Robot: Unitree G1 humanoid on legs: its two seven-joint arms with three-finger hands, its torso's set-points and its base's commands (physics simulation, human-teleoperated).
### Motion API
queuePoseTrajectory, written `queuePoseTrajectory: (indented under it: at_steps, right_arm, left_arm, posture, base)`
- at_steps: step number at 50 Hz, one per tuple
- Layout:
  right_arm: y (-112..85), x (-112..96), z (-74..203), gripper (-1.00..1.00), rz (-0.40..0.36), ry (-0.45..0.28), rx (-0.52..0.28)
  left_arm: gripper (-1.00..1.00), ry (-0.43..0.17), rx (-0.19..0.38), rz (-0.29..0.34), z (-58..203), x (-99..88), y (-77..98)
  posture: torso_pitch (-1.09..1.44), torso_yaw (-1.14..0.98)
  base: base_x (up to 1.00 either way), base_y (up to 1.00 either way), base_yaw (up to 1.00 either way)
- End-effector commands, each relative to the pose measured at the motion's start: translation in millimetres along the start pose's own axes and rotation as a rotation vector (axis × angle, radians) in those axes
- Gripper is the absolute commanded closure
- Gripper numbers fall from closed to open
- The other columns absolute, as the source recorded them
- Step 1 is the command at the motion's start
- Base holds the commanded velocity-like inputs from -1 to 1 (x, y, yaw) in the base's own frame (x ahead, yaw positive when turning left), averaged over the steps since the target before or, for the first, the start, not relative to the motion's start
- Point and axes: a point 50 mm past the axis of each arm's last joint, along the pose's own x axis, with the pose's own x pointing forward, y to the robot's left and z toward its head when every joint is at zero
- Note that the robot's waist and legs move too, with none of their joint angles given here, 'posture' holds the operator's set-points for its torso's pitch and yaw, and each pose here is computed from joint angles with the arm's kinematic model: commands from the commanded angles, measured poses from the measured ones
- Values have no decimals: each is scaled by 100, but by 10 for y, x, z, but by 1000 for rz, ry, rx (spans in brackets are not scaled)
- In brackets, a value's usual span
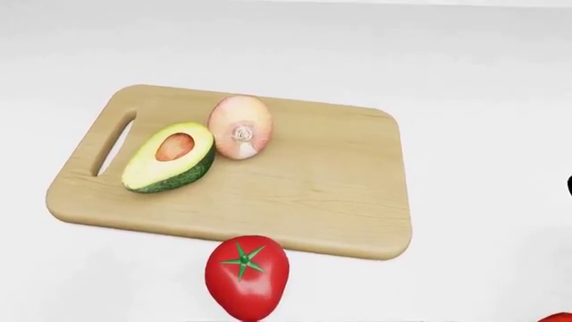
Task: Place the avocado, onion, tomato and bell pepper on the cutting board.
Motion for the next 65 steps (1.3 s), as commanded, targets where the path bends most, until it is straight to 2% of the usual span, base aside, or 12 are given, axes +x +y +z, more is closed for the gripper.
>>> queuePoseTrajectory:
  at_steps: [1, 15, 20, 27, 35, 36, 44, 58, 65]
  right_arm:
    - [10, -10, 1, 100, 17, -1, -5]
    - [-68, -5, 81, 100, 1, -15, -27]
    - [-255, 0, 374, 100, -41, -63, -79]
    - [-485, -1, 637, 100, -82, -99, -140]
    - [-618, 105, 877, 100, -93, -134, -190]
    - [-686, 168, 990, 100, -97, -153, -207]
    - [-890, 277, 1238, 100, -127, -182, -245]
    - [-1080, 591, 1584, 100, -141, -233, -282]
    - [-1162, 934, 1747, 100, -128, -260, -273]
  left_arm:
    - [-100, -64, -2, 9, 106, 8, 10]
    - [-100, -64, -3, 9, 107, 10, 4]
    - [-100, -65, -3, 8, 107, 10, 4]
    - [-100, -64, -3, 7, 108, 9, -2]
    - [-100, -65, -3, 7, 109, 8, -2]
    - [-100, -65, -2, 8, 108, 10, 0]
    - [-100, -65, -2, 10, 107, 12, 5]
    - [-100, -66, -1, 10, 108, 15, 3]
    - [-100, -66, 0, 11, 107, 17, 7]
  posture:
    - [0, 0]
    - [0, 0]
    - [0, 0]
    - [0, 0]
    - [0, 0]
    - [0, 0]
    - [0, 0]
    - [0, 0]
    - [0, 0]
  base:
    - [0, 0, 0]
    - [0, 0, 0]
    - [0, 0, 0]
    - [0, 0, 0]
    - [0, 0, 0]
    - [0, 0, 0]
    - [0, 0, 0]
    - [0, 0, 0]
    - [0, 0, 0]
